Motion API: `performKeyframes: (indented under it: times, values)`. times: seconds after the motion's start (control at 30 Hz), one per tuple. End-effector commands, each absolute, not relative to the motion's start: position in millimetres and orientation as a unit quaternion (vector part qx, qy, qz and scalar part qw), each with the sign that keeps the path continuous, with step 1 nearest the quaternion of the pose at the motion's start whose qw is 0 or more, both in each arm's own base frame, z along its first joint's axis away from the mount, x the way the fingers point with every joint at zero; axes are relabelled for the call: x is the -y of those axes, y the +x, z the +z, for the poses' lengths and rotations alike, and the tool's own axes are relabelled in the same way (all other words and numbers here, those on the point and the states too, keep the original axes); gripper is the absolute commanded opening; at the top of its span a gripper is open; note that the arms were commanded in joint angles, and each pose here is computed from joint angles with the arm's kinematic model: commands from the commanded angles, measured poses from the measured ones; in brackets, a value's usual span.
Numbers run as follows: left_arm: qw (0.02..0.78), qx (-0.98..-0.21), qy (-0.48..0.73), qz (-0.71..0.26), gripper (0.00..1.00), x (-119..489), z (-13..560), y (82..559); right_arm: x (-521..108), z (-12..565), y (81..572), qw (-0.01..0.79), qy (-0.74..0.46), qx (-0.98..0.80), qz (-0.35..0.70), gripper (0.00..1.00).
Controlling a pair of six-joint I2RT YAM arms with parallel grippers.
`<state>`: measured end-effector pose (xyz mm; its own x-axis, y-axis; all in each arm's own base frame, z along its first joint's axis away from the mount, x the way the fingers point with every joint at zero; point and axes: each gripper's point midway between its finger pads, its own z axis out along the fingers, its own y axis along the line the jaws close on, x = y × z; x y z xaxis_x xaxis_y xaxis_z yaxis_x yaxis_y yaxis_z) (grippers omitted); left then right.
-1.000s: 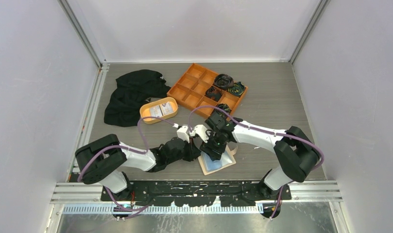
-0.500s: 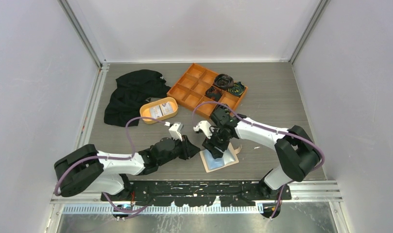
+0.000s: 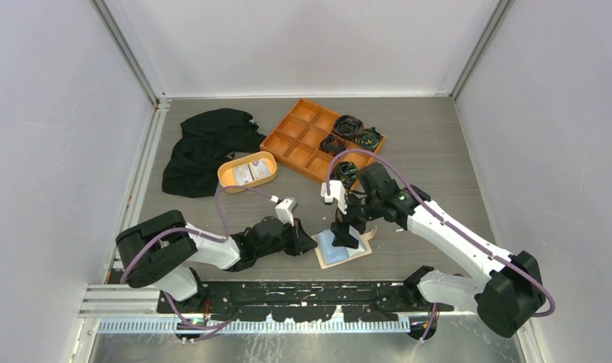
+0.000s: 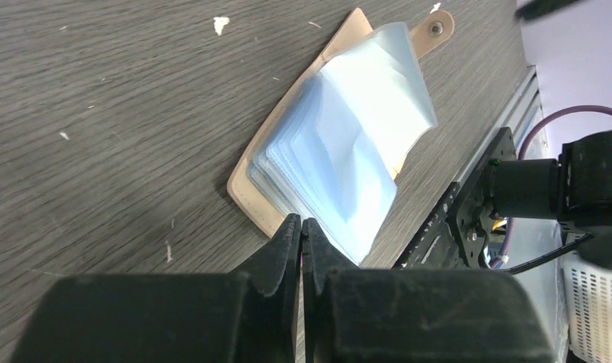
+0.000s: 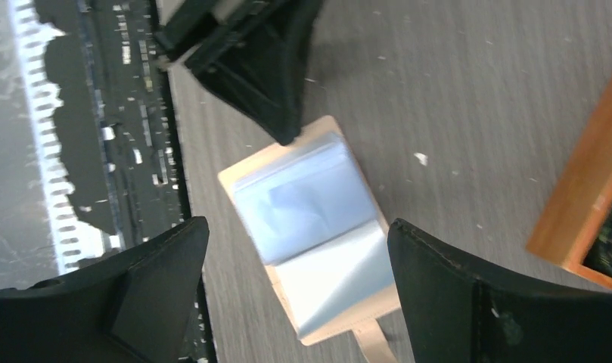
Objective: Put the credit cards into the card holder
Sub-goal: Open the card holder at the center of the board.
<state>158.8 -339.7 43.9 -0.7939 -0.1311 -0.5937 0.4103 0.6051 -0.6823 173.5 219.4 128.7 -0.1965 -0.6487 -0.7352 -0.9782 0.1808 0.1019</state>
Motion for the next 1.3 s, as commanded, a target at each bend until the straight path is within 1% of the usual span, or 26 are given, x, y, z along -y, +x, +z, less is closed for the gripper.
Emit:
performKeyframes:
  times: [0.0, 0.13, 0.2, 0.27, 0.33, 0.43, 0.93, 0.97, 1.1, 1.27]
  values:
    - [0.330, -0.803, 0.086, -0.489, 0.04, 365.1, 78.5, 164.5, -233.1, 122.4, 153.1, 0.275, -0.601, -0.670, 0.339, 0.92]
    - [0.327, -0.804, 0.090, -0.488, 0.03, 371.7, 75.6, 163.0, -232.9, 89.8, 165.0, 0.222, -0.594, -0.720, 0.283, 0.86]
    - [0.326, -0.806, 0.089, -0.486, 0.03, 373.6, 73.0, 163.3, -232.6, 75.3, 172.2, 0.205, -0.583, -0.744, 0.253, 0.86]
    - [0.325, -0.810, 0.088, -0.480, 0.03, 372.0, 67.4, 163.6, -231.2, 64.3, 180.6, 0.202, -0.573, -0.762, 0.223, 0.89]
    - [0.338, -0.816, 0.073, -0.463, 0.02, 364.9, 61.1, 169.8, -233.1, 59.6, 183.6, 0.203, -0.568, -0.770, 0.209, 0.94]
    - [0.348, -0.824, 0.057, -0.443, 0.01, 353.3, 51.5, 173.9, -236.5, 55.2, 184.6, 0.205, -0.570, -0.772, 0.194, 0.99]
    - [0.376, -0.811, 0.023, -0.447, 0.00, 330.5, 47.8, 175.5, -241.3, 30.6, 177.8, 0.182, -0.601, -0.765, 0.142, 0.99]
    - [0.376, -0.811, 0.023, -0.448, 0.00, 329.9, 48.5, 175.2, -239.6, 29.7, 178.5, 0.180, -0.602, -0.766, 0.138, 0.99]
    - [0.379, -0.808, 0.025, -0.451, 0.00, 328.2, 52.0, 174.0, -234.5, 27.9, 182.0, 0.179, -0.608, -0.764, 0.120, 0.91]
    - [0.372, -0.805, 0.034, -0.462, 0.00, 331.7, 55.3, 169.7, -229.5, 25.9, 184.9, 0.172, -0.613, -0.764, 0.103, 0.76]
